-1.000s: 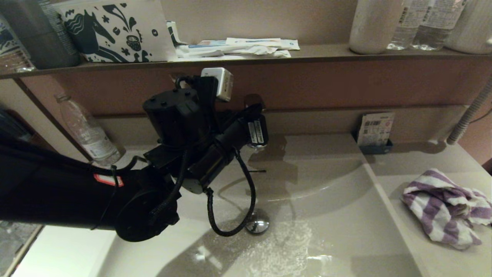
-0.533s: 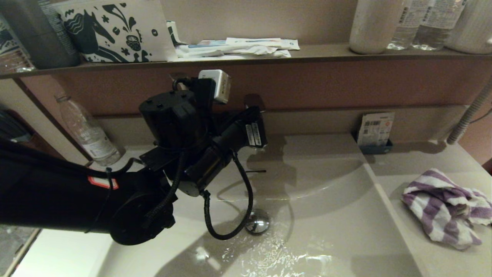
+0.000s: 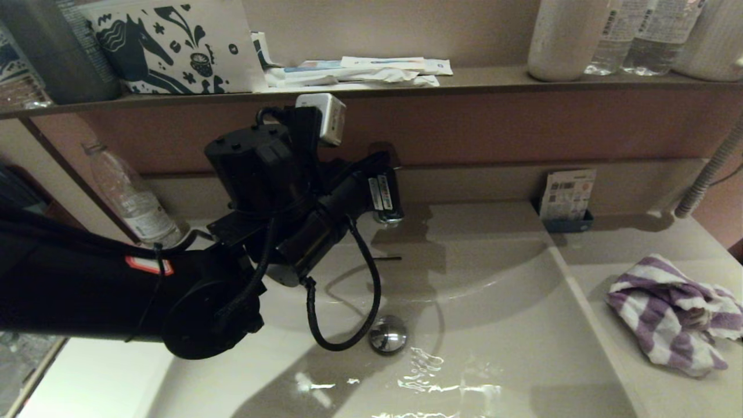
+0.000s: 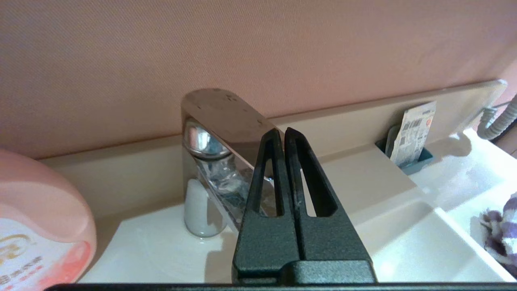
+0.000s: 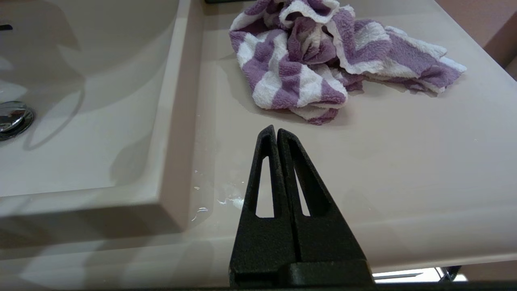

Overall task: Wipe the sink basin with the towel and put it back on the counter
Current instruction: Turn off the faucet

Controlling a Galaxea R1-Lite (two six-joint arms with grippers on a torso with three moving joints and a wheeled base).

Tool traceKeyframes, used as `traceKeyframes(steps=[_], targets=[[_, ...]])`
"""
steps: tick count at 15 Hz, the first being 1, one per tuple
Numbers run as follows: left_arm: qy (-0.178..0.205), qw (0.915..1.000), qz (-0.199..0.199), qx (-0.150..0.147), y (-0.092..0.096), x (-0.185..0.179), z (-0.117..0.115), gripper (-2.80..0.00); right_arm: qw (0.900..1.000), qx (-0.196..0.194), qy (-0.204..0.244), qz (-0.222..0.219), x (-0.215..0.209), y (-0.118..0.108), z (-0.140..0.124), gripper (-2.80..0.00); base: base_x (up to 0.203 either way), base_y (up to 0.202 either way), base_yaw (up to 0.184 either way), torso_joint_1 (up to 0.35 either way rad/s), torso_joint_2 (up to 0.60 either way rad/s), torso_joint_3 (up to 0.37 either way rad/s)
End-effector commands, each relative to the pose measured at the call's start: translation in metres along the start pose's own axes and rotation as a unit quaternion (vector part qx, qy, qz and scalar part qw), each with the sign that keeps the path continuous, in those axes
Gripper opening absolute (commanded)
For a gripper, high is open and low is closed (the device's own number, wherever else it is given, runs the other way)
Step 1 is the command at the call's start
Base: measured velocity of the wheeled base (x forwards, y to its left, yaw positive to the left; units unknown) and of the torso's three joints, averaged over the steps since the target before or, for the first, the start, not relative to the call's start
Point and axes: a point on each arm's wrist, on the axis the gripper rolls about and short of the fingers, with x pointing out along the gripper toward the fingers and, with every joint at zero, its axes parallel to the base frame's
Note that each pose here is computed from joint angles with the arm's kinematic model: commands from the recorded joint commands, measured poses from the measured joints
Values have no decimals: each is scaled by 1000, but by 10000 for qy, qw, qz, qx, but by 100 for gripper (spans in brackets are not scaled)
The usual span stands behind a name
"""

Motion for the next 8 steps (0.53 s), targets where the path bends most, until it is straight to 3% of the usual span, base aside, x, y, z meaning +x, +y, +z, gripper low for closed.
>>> traceKeyframes(steps=[1,8], targets=[[67,10000,3,19,-1,4,-8,-280,10000,3,-2,1,0,0,0,-280,0,0,0,0,0,0],[307,9995,-109,50,-8,-3,-22,-280,10000,3,-2,1,0,0,0,-280,0,0,0,0,0,0]])
